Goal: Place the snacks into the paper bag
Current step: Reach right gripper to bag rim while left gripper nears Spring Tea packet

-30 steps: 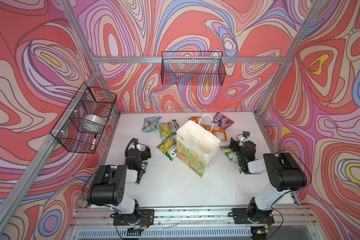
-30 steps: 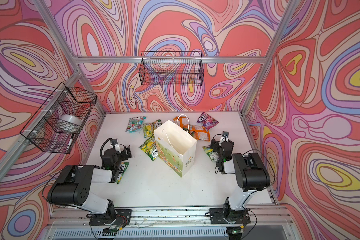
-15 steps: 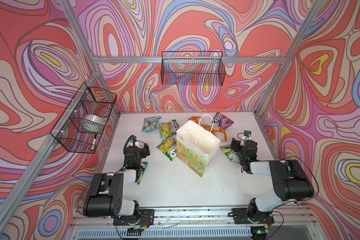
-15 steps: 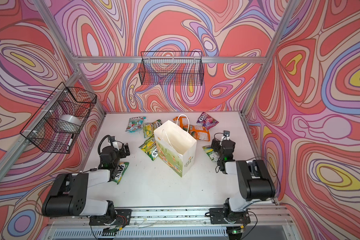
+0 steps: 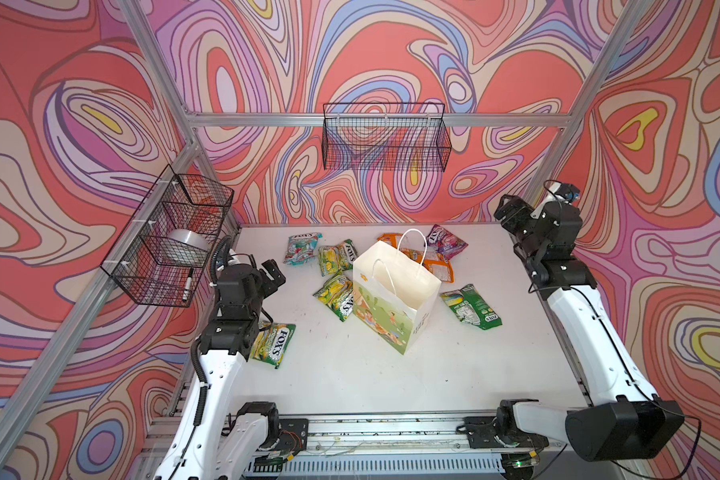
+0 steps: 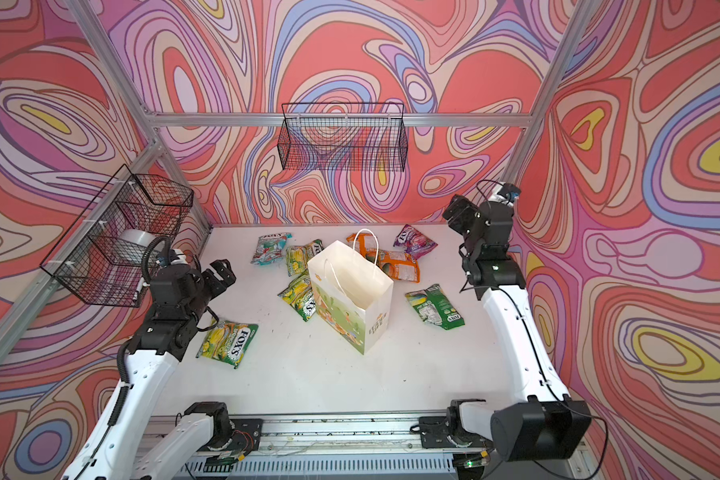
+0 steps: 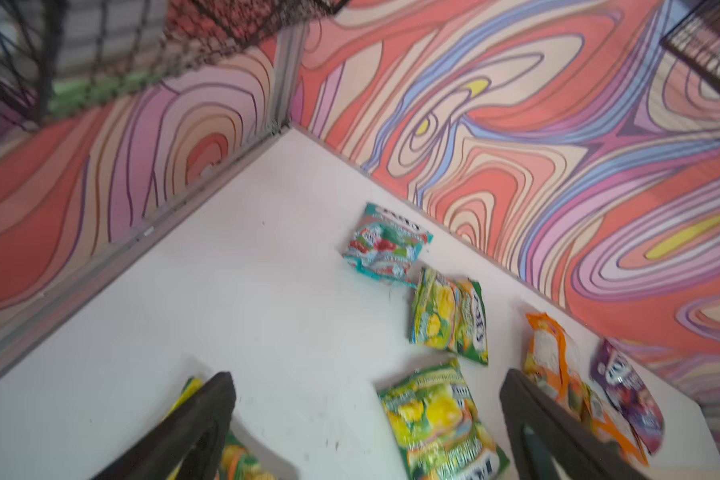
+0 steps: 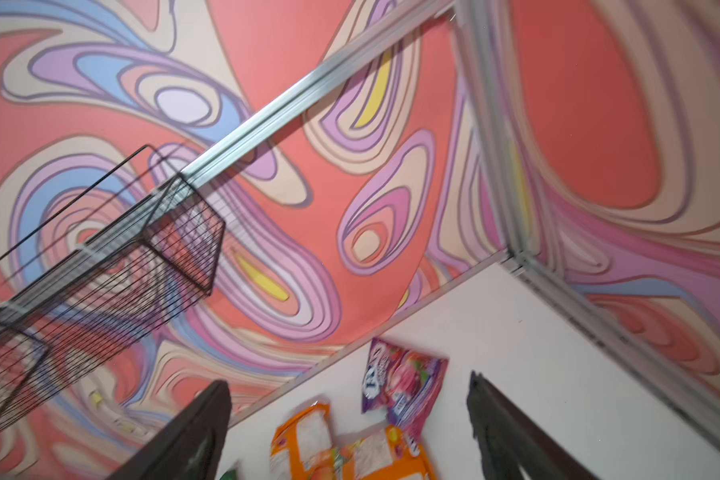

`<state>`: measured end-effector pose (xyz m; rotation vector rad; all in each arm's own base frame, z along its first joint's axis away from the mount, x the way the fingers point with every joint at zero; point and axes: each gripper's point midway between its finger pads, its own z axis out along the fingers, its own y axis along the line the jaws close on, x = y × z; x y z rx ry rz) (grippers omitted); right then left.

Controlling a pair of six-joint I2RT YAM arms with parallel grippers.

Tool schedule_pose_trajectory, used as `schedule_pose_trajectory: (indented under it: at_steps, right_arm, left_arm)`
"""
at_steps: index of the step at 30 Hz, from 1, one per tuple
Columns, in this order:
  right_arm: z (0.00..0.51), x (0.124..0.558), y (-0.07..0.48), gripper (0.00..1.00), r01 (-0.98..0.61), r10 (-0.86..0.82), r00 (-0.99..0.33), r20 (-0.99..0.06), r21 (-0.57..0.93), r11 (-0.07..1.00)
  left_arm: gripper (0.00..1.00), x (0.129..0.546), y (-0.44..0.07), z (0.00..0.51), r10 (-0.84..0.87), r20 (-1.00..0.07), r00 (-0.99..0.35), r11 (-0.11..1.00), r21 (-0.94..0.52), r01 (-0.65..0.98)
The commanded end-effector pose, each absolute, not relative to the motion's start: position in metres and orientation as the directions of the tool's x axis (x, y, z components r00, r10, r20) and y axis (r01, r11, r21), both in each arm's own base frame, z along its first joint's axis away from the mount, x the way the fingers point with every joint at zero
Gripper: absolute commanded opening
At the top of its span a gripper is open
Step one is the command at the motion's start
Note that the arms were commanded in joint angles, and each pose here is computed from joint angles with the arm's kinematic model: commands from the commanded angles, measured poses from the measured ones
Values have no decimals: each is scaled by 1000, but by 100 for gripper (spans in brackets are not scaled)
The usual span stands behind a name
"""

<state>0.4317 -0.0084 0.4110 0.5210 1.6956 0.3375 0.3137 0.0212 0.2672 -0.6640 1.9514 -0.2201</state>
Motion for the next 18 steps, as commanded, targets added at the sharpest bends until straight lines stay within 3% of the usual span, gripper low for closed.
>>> schedule_pose_trajectory:
  at_steps: [1,4,11,18]
  right_arm:
    - [355,419,65,93,24,401,-557,-727,469,883]
    - [345,395,113,98,-93,207,-672,-711,358,929]
    - [326,327,190,98,-358,-105,-762,-639,281,890]
    - [322,311,193,98,-387,-145,-734,-663,234,892]
  left_arm:
    - [100,264,-11,215,-575,-537,-618,817,-424,-391]
    - [100,242,-17,207,-583,-451,-676,808,-413,-420]
    - [100,219,-2,180,-631,-407,-660,775,-335,-535]
    - [100,233,-14,173,-663,-348,-663,745,-394,-538]
